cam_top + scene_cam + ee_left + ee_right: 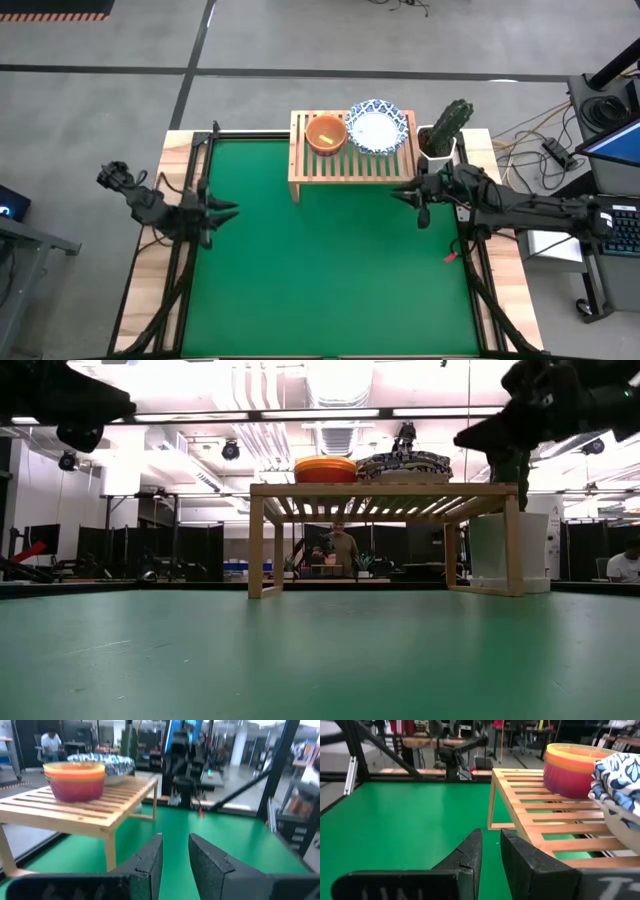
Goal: Place and stack bowls onto a shelf
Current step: Return to Home Position
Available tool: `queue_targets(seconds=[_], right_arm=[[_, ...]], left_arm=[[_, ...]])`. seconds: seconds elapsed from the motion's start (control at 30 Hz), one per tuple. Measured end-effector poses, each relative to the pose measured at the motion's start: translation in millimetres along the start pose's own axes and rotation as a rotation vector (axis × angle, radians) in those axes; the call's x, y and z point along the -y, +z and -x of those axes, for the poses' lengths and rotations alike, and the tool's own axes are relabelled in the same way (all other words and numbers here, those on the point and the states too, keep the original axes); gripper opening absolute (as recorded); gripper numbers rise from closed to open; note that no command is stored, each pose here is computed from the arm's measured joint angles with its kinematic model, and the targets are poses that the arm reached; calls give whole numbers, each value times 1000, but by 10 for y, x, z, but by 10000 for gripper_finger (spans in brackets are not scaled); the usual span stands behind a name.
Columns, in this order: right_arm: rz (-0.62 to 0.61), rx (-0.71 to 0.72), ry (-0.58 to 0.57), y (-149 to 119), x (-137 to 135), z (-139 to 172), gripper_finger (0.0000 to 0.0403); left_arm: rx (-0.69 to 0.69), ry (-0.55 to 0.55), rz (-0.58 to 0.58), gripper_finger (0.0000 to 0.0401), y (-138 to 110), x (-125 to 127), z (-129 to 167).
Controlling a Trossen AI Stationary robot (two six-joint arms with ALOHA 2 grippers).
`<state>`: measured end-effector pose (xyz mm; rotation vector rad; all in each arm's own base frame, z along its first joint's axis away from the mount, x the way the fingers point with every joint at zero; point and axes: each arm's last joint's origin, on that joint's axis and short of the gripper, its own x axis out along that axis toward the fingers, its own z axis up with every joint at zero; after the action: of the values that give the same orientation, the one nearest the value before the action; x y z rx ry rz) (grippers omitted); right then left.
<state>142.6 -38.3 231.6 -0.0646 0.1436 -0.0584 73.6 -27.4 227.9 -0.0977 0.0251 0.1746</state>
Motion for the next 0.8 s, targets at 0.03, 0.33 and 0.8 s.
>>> queue_targets(seconds=[0.03,0.33,0.8], right_arm=[[1,14,-1,-41,-7,9,59],[-22,123,16,-346,-76,134,59],[12,293,32,-529,-160,365,59]], left_arm=[[17,0,9,76,-6,-16,14],[97,38,65,76,-61,-52,26],[146,143,26,76,-129,-37,-128]])
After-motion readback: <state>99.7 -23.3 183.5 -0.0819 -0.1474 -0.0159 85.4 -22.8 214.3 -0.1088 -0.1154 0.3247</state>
